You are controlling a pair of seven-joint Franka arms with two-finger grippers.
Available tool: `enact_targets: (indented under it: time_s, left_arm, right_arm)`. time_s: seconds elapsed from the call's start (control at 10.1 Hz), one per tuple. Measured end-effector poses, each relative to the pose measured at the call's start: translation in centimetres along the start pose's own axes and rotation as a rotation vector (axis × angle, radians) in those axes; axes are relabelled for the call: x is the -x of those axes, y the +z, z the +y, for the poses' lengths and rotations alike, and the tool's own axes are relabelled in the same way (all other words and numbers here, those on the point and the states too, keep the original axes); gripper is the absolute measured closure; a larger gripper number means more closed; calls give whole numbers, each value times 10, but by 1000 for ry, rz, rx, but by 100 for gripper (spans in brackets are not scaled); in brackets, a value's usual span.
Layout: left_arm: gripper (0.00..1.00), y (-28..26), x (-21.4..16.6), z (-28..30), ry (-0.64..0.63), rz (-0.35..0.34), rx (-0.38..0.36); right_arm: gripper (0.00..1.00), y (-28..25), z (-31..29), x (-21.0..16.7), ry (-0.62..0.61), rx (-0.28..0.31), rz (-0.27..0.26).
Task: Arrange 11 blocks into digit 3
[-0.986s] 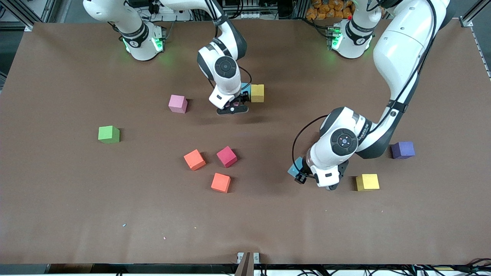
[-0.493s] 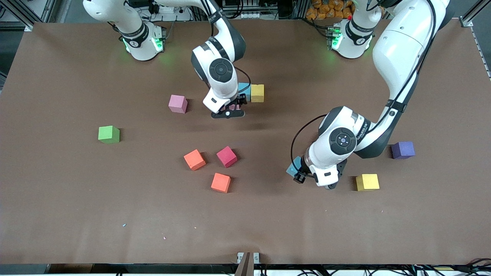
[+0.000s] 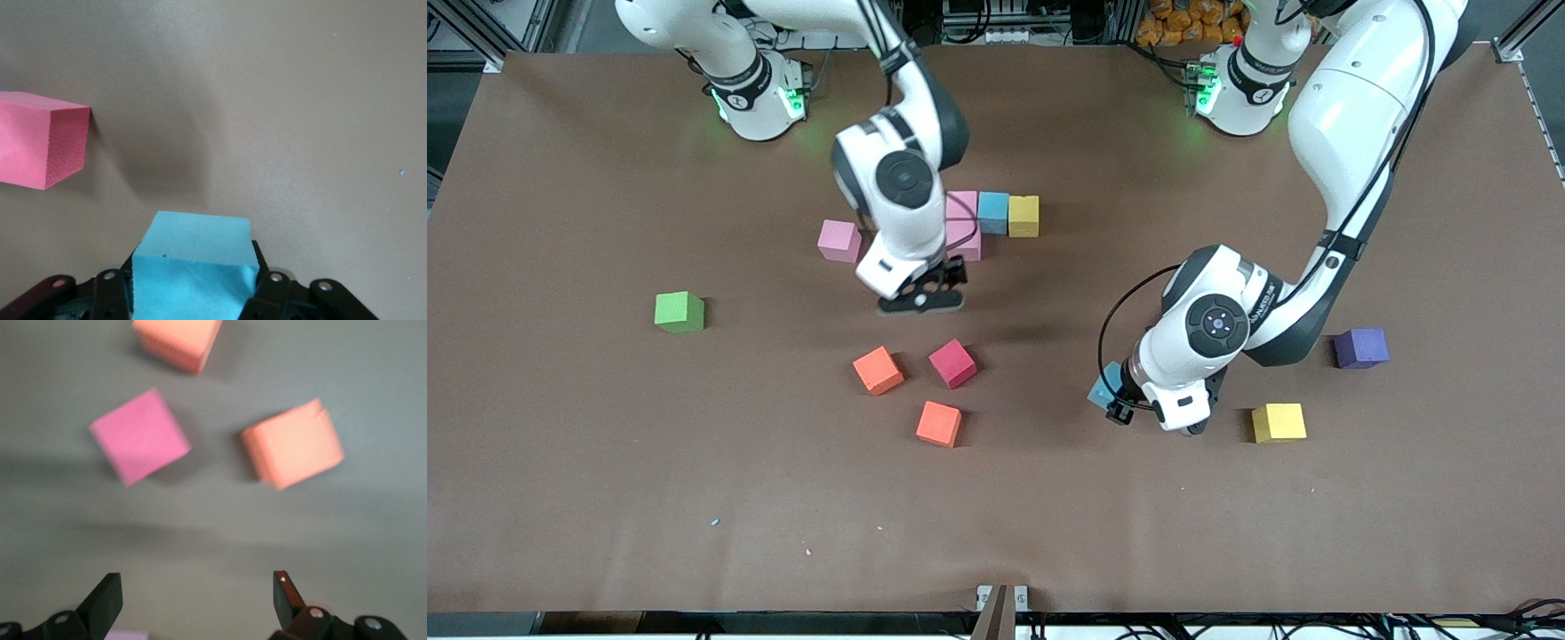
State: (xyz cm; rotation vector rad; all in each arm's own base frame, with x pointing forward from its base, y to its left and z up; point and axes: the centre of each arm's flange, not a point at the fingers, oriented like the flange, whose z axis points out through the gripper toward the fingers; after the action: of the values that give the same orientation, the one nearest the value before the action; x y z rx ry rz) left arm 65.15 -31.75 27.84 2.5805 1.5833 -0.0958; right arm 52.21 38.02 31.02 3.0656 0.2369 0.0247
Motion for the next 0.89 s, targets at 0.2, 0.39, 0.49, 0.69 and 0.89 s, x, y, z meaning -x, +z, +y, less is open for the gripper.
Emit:
enact_targets:
  time_s: [0.2, 0.39, 0.49, 0.69, 0.89]
  left_arm:
    - [40, 1, 4, 0, -17, -2, -1]
    - [40, 2, 9, -1, -43, -3, -5]
    - [40, 3, 9, -2, -51, -3, -7]
    - [40, 3, 9, -2, -86, -3, -8]
    - [40, 4, 6, -3, -126, 0, -20]
  right_arm:
    - [0, 14, 23, -20, -51, 3, 56]
    - [0, 39, 21, -25, -159, 29, 92]
    - [0, 50, 27, -29, -225, 44, 93]
    - [0, 58, 60, -44, -256, 43, 92]
    - [0, 61, 76, -53, -246, 30, 92]
